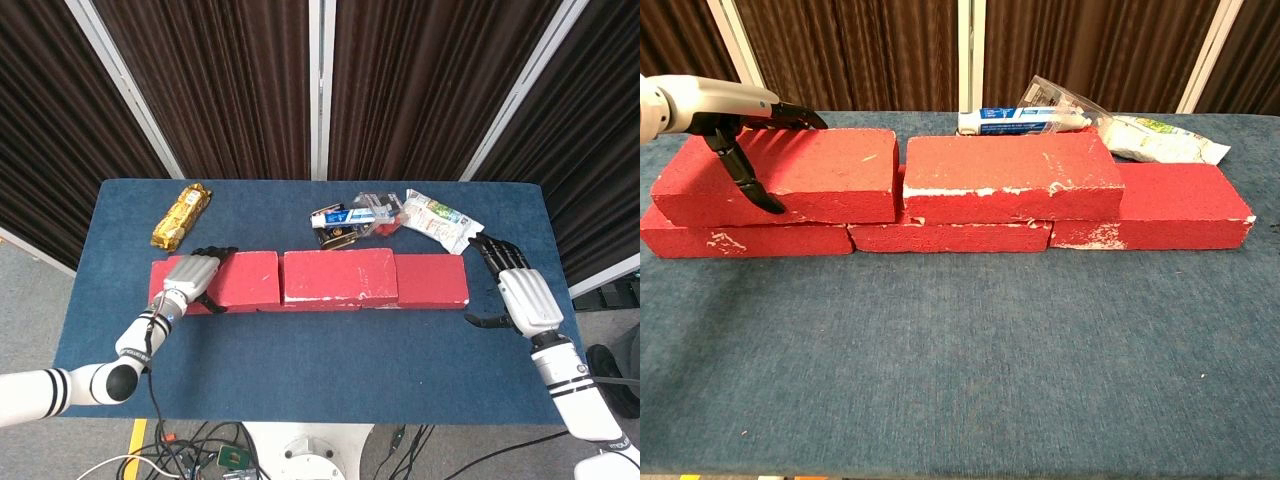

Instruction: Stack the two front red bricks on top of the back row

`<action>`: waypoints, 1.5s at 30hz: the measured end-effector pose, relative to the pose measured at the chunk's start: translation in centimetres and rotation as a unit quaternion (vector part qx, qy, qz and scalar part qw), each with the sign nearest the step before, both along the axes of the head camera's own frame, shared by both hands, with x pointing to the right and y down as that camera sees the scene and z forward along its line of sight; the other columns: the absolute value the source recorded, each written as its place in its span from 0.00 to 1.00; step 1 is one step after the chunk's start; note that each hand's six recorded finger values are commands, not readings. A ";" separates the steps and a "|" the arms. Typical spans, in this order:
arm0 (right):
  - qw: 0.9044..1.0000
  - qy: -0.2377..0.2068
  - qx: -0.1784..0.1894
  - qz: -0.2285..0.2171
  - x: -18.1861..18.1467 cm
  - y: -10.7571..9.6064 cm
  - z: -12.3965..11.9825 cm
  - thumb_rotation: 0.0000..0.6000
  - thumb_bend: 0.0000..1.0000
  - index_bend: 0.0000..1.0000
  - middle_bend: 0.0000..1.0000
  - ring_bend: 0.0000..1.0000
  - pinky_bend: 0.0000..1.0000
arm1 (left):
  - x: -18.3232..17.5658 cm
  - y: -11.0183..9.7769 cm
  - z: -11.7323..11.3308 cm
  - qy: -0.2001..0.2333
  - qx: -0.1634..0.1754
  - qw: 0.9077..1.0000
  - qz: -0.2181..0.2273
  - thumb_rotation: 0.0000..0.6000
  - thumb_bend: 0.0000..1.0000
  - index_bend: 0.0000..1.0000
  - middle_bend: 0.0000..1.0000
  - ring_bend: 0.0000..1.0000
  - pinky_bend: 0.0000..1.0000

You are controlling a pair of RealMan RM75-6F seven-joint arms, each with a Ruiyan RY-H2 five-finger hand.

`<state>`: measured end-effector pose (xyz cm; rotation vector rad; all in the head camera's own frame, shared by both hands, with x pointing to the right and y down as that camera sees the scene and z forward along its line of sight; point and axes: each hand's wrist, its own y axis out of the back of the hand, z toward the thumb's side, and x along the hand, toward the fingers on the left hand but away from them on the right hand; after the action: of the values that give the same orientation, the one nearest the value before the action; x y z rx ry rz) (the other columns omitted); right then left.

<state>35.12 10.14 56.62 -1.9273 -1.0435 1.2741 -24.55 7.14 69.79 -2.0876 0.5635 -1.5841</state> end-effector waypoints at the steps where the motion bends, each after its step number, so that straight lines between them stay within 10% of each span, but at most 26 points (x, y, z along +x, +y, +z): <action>1: 1.000 0.000 0.000 0.000 0.0 0.0 0.0 1.00 0.00 0.00 0.00 0.00 0.00 | 0.0 0.0 0.1 0.000 -0.001 1.000 0.000 1.00 0.19 0.00 0.12 0.06 0.11; 45: 1.000 0.006 -0.008 0.005 0.3 -0.1 0.5 1.00 0.00 0.00 0.00 0.00 0.00 | 1.0 -0.7 1.0 0.013 -0.012 1.000 0.009 1.00 0.19 0.00 0.12 0.05 0.10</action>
<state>35.46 10.02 57.10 -1.9273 -1.0406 1.3009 -23.55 6.44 70.80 -2.1284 0.5346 -1.5637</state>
